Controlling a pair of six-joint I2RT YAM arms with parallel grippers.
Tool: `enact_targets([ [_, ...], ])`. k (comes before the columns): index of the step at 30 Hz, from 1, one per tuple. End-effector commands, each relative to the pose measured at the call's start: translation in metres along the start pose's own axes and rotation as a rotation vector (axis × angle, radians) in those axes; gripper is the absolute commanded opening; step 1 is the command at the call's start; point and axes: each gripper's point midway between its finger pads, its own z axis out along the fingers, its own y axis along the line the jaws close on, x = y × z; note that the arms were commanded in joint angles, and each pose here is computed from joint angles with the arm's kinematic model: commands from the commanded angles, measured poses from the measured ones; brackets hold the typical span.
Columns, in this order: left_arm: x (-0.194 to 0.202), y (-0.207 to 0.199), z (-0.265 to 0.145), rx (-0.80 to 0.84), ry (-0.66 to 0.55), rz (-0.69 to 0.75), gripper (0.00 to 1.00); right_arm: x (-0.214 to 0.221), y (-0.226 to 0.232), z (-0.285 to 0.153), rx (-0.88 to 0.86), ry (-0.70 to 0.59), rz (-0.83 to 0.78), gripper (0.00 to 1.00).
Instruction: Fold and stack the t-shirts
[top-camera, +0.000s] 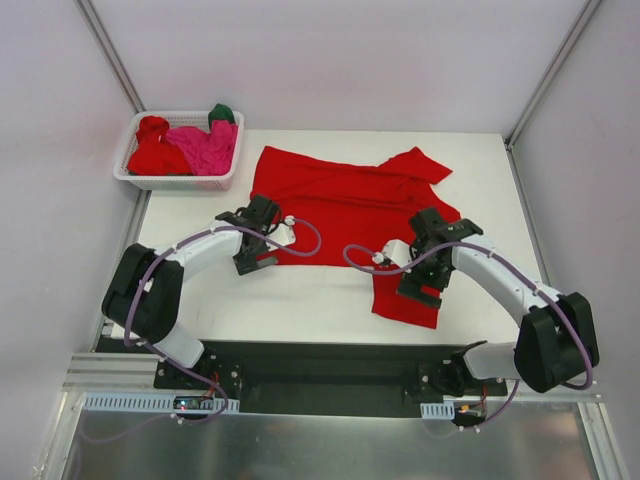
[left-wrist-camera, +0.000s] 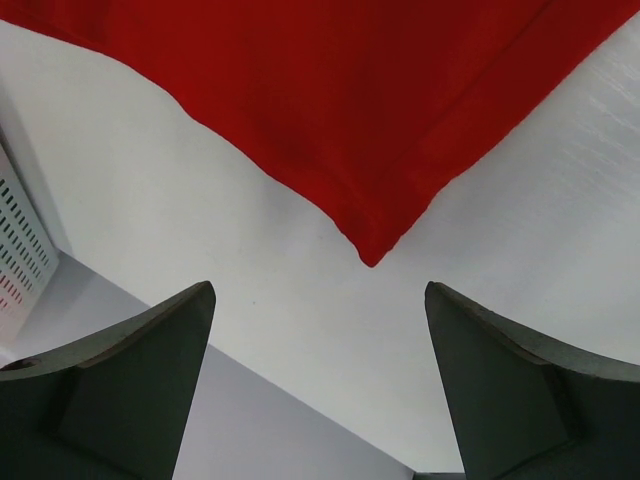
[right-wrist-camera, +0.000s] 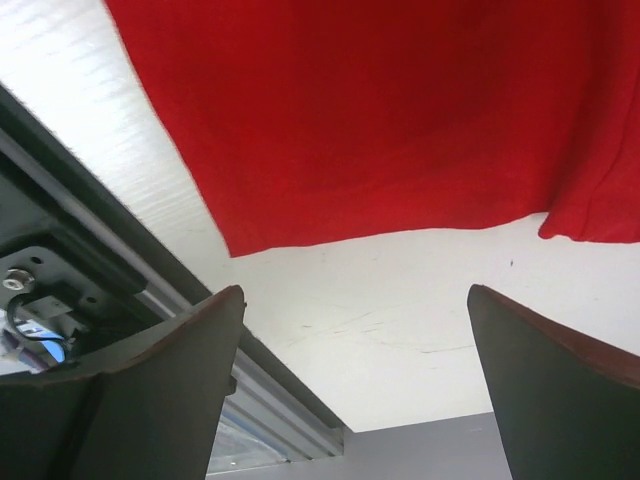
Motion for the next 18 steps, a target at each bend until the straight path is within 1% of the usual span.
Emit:
enact_targets([
  [1,-0.015,0.004,0.001,0.019,-0.057,0.039,0.87,-0.009,0.029,-0.014,-0.076,-0.062,0.038,0.96],
  [5,-0.019,-0.009,0.004,0.088,-0.094,0.074,0.87,-0.009,0.046,-0.013,-0.15,-0.069,0.046,0.96],
  [8,-0.02,-0.018,0.005,0.139,-0.094,0.089,0.87,-0.009,0.06,-0.012,-0.218,-0.084,0.039,0.98],
  [9,-0.025,-0.02,0.004,0.157,-0.115,0.09,0.86,-0.008,0.064,-0.012,-0.233,-0.086,0.04,0.98],
  [13,-0.03,-0.027,0.002,0.219,-0.134,0.108,0.86,-0.006,0.08,-0.007,-0.308,-0.094,0.039,0.99],
  [18,-0.037,-0.024,0.002,0.249,-0.145,0.109,0.85,0.013,0.085,0.009,-0.283,-0.045,0.035,0.99],
])
